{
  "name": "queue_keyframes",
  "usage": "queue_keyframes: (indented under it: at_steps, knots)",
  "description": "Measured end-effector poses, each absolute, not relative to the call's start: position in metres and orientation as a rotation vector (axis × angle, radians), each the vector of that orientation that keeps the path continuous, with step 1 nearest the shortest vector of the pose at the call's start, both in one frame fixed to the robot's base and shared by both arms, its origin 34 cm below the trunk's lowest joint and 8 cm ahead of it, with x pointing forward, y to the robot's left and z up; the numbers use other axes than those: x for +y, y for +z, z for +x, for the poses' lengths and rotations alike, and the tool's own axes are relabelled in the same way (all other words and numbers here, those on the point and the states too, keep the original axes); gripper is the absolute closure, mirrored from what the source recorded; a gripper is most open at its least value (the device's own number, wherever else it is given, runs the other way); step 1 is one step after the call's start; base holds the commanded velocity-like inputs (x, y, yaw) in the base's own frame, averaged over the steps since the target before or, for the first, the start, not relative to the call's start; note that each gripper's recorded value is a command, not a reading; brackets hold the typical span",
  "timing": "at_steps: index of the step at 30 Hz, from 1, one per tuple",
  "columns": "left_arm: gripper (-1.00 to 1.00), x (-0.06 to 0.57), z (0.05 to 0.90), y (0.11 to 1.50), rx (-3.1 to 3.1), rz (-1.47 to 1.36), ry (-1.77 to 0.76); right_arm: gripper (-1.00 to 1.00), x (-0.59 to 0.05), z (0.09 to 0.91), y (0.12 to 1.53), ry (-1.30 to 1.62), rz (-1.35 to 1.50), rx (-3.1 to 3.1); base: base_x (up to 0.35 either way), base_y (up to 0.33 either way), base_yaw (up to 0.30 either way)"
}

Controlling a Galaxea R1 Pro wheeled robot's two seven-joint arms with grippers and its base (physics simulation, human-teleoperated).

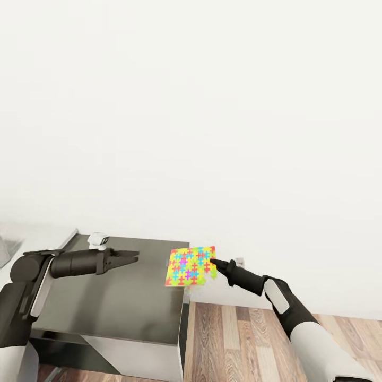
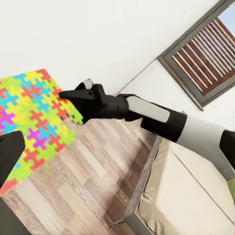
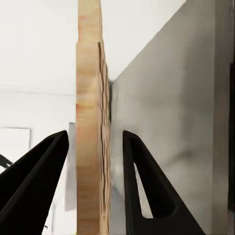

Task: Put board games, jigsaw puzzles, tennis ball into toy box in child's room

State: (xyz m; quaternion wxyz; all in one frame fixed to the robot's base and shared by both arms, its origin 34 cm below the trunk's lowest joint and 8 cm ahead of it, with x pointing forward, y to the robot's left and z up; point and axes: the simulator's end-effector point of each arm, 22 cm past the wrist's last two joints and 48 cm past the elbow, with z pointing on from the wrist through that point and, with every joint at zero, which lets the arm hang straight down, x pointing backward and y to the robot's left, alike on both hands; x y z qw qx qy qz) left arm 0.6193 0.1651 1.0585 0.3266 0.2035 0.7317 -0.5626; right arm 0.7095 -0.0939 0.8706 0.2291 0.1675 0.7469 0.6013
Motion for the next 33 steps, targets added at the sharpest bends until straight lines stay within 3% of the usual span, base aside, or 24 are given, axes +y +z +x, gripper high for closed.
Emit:
queue_keyframes:
  at_steps: [5,16,33]
  knots:
    - [-1.0,0.164,0.618,1.065,1.916,0.534,-1.476,1.0,-0.149,0.721,0.89,1.625,0.483,1.98,0.0,0.0,0.0]
    - [-1.0,0.164,0.616,1.078,1.917,0.534,-1.477,1.0,-0.192,0.72,0.925,1.642,0.438,1.895,0.0,0.0,0.0]
    - [-1.0,0.164,0.608,1.108,1.899,0.548,-1.466,1.0,-0.195,0.715,0.969,1.658,0.376,1.826,0.0,0.0,0.0]
